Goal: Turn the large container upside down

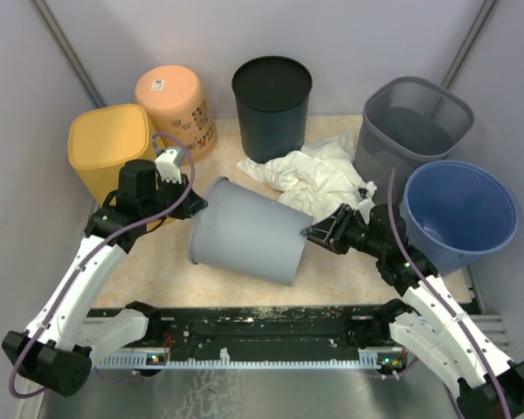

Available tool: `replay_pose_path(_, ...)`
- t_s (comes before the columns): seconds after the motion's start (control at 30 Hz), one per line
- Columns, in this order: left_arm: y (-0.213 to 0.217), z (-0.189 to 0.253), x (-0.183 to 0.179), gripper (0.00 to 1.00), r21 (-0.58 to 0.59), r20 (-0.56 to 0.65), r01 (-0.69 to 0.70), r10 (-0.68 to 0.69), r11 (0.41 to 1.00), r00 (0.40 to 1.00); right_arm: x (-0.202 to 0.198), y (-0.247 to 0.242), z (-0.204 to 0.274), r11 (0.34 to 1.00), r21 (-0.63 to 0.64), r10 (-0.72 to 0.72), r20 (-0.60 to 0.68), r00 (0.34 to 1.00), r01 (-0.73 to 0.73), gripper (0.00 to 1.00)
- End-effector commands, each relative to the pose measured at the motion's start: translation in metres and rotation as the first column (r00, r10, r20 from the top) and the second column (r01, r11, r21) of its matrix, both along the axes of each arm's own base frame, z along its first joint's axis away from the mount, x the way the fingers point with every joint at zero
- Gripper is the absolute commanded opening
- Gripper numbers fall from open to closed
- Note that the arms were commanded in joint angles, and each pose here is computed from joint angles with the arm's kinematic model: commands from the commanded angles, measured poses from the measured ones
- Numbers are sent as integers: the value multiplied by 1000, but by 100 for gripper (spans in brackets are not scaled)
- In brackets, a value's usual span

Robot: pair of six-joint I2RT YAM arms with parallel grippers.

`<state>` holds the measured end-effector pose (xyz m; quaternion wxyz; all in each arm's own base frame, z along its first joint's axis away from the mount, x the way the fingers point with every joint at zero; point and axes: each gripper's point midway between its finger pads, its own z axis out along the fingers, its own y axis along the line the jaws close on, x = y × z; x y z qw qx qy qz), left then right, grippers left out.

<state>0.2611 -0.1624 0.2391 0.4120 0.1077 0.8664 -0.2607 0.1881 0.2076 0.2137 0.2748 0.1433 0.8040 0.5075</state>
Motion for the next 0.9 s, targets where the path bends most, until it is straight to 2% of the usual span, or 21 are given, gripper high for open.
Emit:
replay_pose_path(0.0,-6,-58,-27,0,28,-213,54,-46,998,976,-17,16,128,967,181,102,368,924,-179,35)
replay_pose_path(0.47,-17,-60,-1,0,-26,-170,14,-18,1000,985,-15,31,175,950,185,133,488,863,-251,33)
replay_pose_path(0.7,-24,-68,4,0,-70,-181,-10,-3,997,984,-3,71,135,955,75,229,430,873,-287,33)
replay_pose_path(0.87,-20,-85,3,0,-61,-199,-39,26,997,980,4,100,113,946,46,277,398,875,-320,33)
